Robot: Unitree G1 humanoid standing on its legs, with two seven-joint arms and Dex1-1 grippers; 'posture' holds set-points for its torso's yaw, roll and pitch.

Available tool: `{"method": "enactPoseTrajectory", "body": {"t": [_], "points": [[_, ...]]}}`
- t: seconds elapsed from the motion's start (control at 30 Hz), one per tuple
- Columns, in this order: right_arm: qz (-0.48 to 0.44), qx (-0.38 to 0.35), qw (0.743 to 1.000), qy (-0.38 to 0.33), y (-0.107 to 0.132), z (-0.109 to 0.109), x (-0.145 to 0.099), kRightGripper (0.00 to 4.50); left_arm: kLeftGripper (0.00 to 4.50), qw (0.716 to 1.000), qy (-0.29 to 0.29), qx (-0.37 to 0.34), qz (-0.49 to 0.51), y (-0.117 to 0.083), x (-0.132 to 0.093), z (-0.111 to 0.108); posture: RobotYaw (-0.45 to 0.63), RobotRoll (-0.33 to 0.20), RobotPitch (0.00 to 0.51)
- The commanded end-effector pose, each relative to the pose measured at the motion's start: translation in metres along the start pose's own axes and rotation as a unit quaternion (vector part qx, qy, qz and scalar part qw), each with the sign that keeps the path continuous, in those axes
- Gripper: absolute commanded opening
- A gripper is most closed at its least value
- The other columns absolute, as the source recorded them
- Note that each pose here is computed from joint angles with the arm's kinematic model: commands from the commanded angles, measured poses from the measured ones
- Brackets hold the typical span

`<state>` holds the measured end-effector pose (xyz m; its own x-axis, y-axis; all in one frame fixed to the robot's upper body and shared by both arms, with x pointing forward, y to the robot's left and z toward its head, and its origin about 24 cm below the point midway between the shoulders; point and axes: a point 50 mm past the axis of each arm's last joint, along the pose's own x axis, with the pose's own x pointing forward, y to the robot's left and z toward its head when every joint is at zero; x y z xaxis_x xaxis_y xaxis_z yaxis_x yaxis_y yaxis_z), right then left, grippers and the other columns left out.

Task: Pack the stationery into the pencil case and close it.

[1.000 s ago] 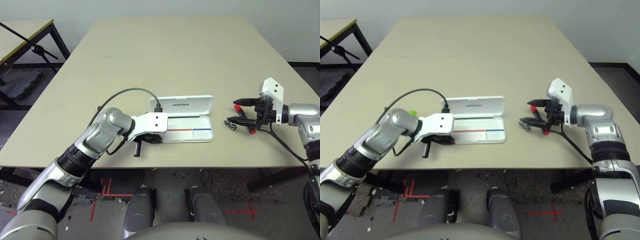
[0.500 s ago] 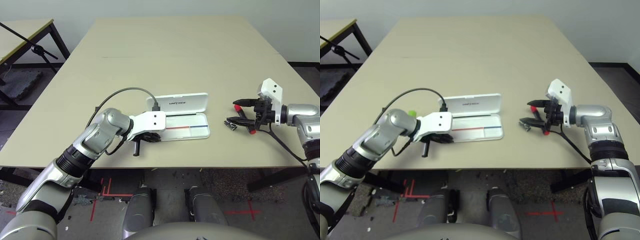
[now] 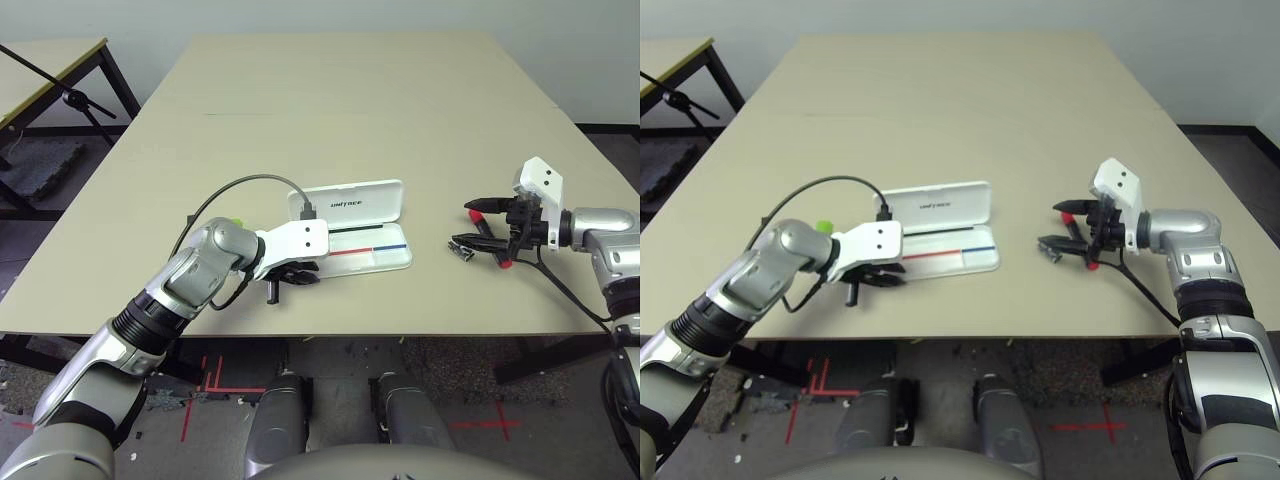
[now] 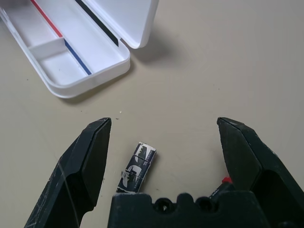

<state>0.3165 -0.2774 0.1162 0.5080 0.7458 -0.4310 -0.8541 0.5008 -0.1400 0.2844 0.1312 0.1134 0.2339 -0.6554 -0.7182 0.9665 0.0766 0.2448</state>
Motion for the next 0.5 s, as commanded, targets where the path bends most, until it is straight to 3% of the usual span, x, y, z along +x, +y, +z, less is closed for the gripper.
{"method": "enactPoseTrajectory", "body": {"t": [0.03, 0.1, 0.5], "points": [[0.005, -0.005, 1.0, 0.004, 0.0, 0.001, 0.002, 4.5, 3.78, 0.999, -0.013, 0.032, 0.011, 0.002, -0.007, 0.008, 0.03, 0.0, 0.05], [0.004, -0.005, 1.0, 0.004, 0.0, 0.001, 0.002, 4.5, 4.47, 0.999, -0.025, 0.044, 0.012, 0.002, -0.012, 0.013, 0.03, 0.0, 0.05], [-0.033, 0.021, 0.998, -0.045, -0.005, 0.015, -0.018, 4.5, 4.47, 0.987, -0.112, 0.1, 0.051, 0.001, -0.057, 0.04, 0.02, 0.0, 0.057]]}}
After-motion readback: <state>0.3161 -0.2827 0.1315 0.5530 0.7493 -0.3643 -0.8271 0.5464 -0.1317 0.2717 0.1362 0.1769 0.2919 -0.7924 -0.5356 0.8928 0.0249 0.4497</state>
